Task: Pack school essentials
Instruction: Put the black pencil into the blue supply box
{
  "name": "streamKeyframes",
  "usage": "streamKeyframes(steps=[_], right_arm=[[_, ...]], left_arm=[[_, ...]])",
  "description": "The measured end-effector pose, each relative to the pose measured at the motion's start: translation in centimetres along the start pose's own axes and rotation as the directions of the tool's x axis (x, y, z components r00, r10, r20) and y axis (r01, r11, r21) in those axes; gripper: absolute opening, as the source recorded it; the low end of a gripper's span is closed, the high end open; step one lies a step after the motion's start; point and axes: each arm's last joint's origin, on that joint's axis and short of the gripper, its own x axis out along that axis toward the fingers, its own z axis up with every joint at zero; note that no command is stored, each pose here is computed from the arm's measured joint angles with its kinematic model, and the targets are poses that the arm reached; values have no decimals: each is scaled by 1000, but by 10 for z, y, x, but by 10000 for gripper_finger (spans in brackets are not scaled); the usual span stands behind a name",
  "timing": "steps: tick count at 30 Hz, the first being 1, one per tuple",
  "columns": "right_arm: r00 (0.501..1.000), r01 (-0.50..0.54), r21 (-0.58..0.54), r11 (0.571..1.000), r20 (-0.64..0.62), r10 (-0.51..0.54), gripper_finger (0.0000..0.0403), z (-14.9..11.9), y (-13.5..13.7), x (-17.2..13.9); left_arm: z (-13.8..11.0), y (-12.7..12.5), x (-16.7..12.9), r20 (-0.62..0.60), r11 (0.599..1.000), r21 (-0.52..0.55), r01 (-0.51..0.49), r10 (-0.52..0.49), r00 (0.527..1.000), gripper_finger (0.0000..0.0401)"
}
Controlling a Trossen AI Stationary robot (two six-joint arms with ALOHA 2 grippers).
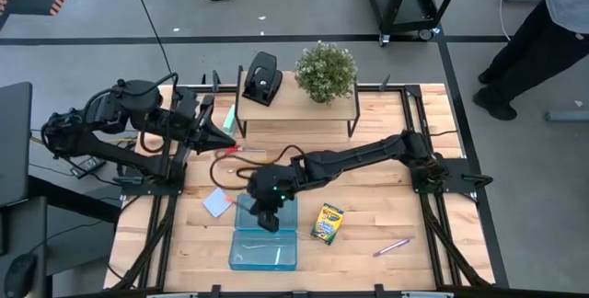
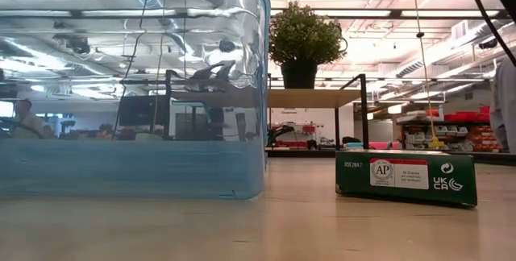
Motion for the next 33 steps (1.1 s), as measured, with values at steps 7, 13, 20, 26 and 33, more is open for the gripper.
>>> streamKeyframes(steps=[7, 13, 20, 26, 33], right_arm=[[989, -70, 99, 993, -125, 83, 28, -14, -4, 20], [978, -87, 212, 973, -169, 124, 28, -23, -6, 34], [926, -176, 289, 941, -276, 258, 28, -39, -9, 59], [909, -178, 294, 939, -317, 271, 29, -51, -9, 72], [901, -159, 316, 935, -341, 268, 34, -57, -10, 80]], left_arm=[[-1, 0, 0, -6, 1000, 8, 1, -1, 1000, 17], [0, 0, 0, -5, 1000, 21, 1, -1, 1000, 24], [0, 1, 1, 0, 996, 83, -21, 21, 1000, 9], [1, 5, 0, 11, 994, 90, -68, 67, 998, 16], [2, 12, -1, 25, 988, 85, -127, 125, 992, 27]])
